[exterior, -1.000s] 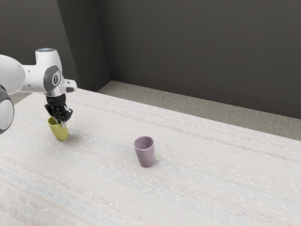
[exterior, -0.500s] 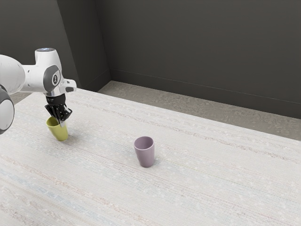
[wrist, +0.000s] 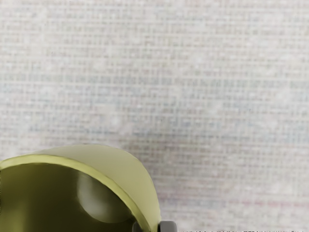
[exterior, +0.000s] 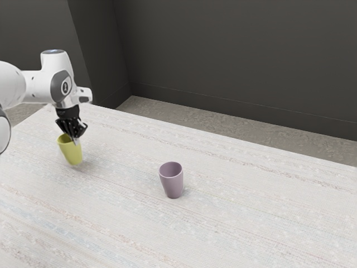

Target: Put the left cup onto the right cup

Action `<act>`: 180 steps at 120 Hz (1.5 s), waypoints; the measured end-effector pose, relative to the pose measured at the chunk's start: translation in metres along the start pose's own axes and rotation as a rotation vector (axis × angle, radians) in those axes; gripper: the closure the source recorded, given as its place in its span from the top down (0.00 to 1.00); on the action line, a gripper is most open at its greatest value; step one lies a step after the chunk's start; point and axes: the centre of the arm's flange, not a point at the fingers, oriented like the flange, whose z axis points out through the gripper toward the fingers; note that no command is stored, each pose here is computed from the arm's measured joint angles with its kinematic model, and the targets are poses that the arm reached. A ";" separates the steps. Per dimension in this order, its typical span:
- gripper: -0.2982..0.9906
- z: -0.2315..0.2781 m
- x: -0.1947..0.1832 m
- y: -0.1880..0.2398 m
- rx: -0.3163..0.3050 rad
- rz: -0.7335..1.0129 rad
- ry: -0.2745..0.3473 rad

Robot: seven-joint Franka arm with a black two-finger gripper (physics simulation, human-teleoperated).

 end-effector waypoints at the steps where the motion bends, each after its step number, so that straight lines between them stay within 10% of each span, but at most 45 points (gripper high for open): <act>1: 0.16 -0.001 0.000 0.001 0.000 0.002 0.001; 180: 0.16 -0.140 -0.012 0.303 0.069 0.376 0.058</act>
